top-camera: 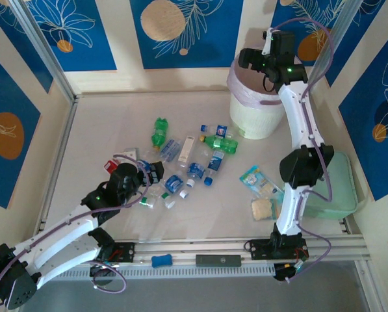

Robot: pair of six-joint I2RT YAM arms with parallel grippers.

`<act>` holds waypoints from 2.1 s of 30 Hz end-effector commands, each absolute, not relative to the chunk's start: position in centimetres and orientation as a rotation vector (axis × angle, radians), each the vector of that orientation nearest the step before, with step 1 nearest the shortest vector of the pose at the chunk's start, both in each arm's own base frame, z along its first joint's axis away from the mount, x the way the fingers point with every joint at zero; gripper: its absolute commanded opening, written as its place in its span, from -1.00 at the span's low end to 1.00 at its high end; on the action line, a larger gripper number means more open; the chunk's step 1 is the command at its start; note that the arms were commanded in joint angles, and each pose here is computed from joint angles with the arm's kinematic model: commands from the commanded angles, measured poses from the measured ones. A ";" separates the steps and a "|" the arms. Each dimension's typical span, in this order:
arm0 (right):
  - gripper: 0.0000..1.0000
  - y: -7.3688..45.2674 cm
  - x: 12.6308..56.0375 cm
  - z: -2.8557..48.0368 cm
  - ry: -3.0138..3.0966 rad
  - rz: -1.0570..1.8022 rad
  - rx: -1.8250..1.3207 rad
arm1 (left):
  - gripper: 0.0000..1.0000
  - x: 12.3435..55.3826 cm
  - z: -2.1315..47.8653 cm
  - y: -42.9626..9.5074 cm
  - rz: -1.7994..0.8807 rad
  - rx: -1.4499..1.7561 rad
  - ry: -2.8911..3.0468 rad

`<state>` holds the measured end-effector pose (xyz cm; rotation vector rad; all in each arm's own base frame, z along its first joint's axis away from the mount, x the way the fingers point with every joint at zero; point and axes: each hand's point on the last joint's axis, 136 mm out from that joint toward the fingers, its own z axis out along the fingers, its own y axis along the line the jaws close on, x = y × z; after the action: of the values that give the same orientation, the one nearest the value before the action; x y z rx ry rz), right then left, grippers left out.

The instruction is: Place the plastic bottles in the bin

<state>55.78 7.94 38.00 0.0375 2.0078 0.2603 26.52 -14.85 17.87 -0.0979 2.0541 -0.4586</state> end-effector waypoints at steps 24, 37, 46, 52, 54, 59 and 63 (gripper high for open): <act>1.00 17.2 33.6 22.4 2.315 0.640 0.082 | 1.00 29.8 16.9 -15.4 -0.380 -0.106 2.098; 0.82 18.0 31.4 11.3 2.572 0.621 0.445 | 0.99 29.8 15.3 -14.6 -0.402 -0.173 2.128; 0.71 19.4 32.8 8.2 2.659 0.613 0.488 | 1.00 28.8 14.4 -13.3 -0.396 -0.219 2.129; 0.63 20.4 33.5 6.2 2.699 0.642 0.517 | 0.99 28.5 14.3 -12.6 -0.384 -0.233 2.120; 0.62 20.5 33.5 5.6 2.707 0.643 0.532 | 0.99 28.5 14.1 -12.5 -0.380 -0.231 2.123; 0.61 19.6 33.0 3.9 2.731 0.589 0.578 | 1.00 28.6 14.0 -12.7 -0.388 -0.230 2.126; 0.59 19.1 32.6 2.4 2.758 0.557 0.607 | 1.00 28.7 13.8 -12.8 -0.393 -0.230 2.129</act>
<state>33.29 19.68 3.94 0.5559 2.7260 0.5842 28.44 -13.10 13.98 -0.2078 2.1375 -0.3900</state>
